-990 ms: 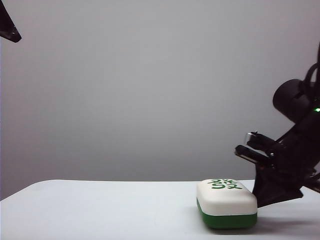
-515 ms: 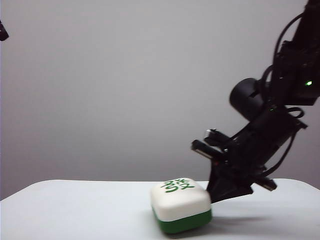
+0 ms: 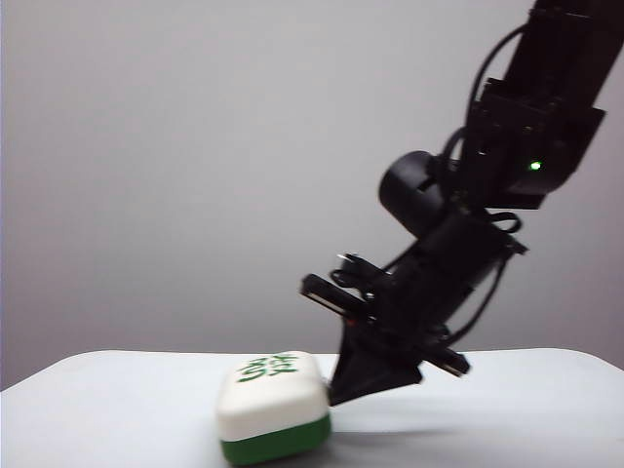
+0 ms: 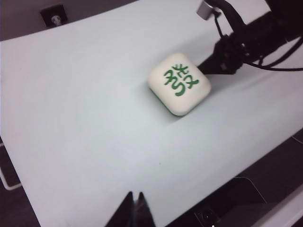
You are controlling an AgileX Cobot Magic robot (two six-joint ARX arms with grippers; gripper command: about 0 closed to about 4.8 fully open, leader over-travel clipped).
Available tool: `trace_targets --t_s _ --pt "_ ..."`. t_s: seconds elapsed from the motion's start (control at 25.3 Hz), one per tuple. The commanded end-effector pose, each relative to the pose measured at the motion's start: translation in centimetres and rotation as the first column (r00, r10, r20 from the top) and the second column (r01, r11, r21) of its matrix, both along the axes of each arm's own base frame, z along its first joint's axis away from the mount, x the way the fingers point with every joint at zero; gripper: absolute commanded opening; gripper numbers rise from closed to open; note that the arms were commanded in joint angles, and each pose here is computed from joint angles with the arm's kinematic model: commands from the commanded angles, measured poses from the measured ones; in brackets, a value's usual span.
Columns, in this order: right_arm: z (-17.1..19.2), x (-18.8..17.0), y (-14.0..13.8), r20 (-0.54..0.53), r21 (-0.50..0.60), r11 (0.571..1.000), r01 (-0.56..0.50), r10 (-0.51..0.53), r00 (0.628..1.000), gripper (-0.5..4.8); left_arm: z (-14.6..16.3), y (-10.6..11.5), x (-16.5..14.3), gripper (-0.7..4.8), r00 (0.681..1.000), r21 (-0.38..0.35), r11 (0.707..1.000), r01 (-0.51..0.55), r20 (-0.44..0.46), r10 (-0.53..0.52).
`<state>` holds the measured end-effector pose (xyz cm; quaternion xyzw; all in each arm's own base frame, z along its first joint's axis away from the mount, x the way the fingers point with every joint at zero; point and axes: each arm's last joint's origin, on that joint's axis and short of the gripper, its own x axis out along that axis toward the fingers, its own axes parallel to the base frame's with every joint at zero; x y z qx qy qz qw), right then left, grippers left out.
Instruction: Move the foam mahjong from the right side of the table to the left side of the table.
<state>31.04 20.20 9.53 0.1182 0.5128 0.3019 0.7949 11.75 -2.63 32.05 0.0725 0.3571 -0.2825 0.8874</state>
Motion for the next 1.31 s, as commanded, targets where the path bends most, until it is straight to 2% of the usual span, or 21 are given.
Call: trace_targets --t_s 0.04,0.2,0.32,0.55,0.79,0.91,1.03,1.31 --pt "0.1 0.8 1.4 -0.007 0.029 0.999 0.015 -0.015 1.000 -0.05 0.1 0.1 -1.1 -0.05 1.000 0.000 1.000 -0.002 -0.016 0.002" --pt "-0.3 0.9 2.7 -0.046 0.052 0.999 -0.008 0.010 0.999 -0.05 0.2 0.3 -1.9 -0.05 1.000 0.000 1.000 -0.003 -0.012 0.003" --pt "0.0 0.0 4.5 -0.043 0.031 0.999 -0.031 0.032 0.999 -0.05 0.3 0.4 -2.8 -0.05 1.000 -0.002 1.000 -0.003 0.000 0.003" --pt "0.1 -2.0 7.1 -0.072 0.022 0.999 -0.041 0.043 0.996 -0.05 0.2 0.4 -3.1 -0.05 1.000 0.000 1.000 -0.002 -0.014 0.002" --pt "0.2 -3.0 8.5 -0.076 0.030 0.998 -0.053 0.055 0.996 -0.05 0.2 0.4 -3.1 -0.05 1.000 0.001 1.000 -0.002 -0.016 0.002" --pt "0.3 -2.5 9.0 -0.070 0.039 0.998 -0.051 0.053 0.996 -0.05 0.2 0.4 -3.1 -0.05 1.000 0.002 1.000 0.001 -0.011 -0.001" --pt "0.6 -1.3 10.3 -0.088 0.090 0.994 -0.063 0.071 0.994 -0.05 0.2 0.4 -3.1 -0.05 1.000 0.003 1.000 0.001 -0.012 -0.001" --pt "0.6 -0.2 13.5 -0.112 0.114 0.990 -0.083 0.096 0.989 -0.05 0.2 0.4 -3.1 -0.05 1.000 0.003 1.000 0.001 -0.014 -0.001"
